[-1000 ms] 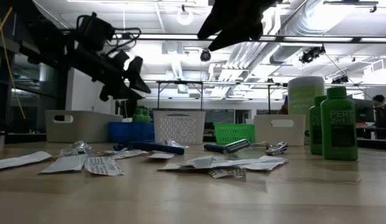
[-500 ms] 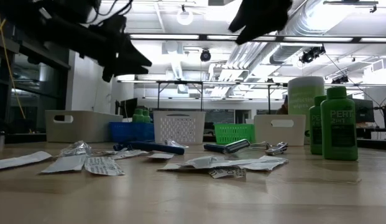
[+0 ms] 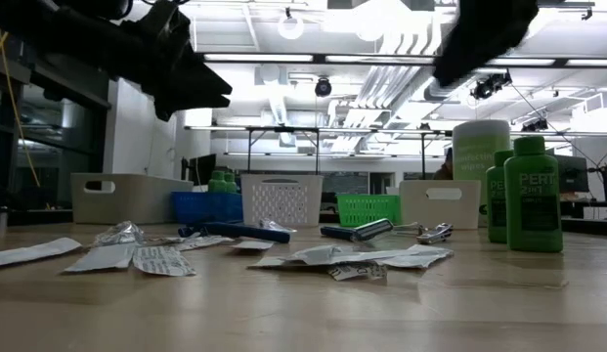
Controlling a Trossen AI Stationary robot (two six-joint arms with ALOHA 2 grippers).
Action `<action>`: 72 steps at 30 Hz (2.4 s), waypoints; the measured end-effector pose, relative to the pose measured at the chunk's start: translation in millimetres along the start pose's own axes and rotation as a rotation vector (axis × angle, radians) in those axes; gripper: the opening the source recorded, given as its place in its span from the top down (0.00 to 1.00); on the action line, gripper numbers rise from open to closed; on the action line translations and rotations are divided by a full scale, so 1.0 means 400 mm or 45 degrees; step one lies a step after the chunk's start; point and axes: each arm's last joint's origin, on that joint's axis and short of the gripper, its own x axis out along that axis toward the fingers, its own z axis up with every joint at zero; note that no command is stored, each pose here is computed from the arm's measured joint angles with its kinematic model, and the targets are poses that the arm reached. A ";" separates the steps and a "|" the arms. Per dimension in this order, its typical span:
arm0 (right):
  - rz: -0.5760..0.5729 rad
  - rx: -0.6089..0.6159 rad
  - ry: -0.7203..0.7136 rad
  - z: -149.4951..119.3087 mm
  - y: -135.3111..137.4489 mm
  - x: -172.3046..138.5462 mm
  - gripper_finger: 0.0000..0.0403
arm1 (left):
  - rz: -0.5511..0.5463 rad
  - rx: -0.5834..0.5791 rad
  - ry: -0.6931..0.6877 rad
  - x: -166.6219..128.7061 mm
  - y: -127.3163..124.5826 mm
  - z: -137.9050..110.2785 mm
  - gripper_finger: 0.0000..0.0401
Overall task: Pick & Place Travel size toiletries
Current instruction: Put the shampoo into the blue bin
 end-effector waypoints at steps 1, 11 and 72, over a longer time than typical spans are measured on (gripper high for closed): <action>-0.003 0.014 0.012 -0.017 0.002 0.004 0.26 | -0.008 0.002 0.002 -0.001 -0.003 -0.001 0.63; 0.060 0.169 0.186 -0.107 0.007 0.006 0.26 | -0.010 0.007 0.019 -0.001 -0.004 -0.005 0.63; -0.048 0.368 -0.100 -0.376 -0.077 0.166 0.34 | -0.012 0.002 0.009 -0.001 -0.004 -0.002 0.63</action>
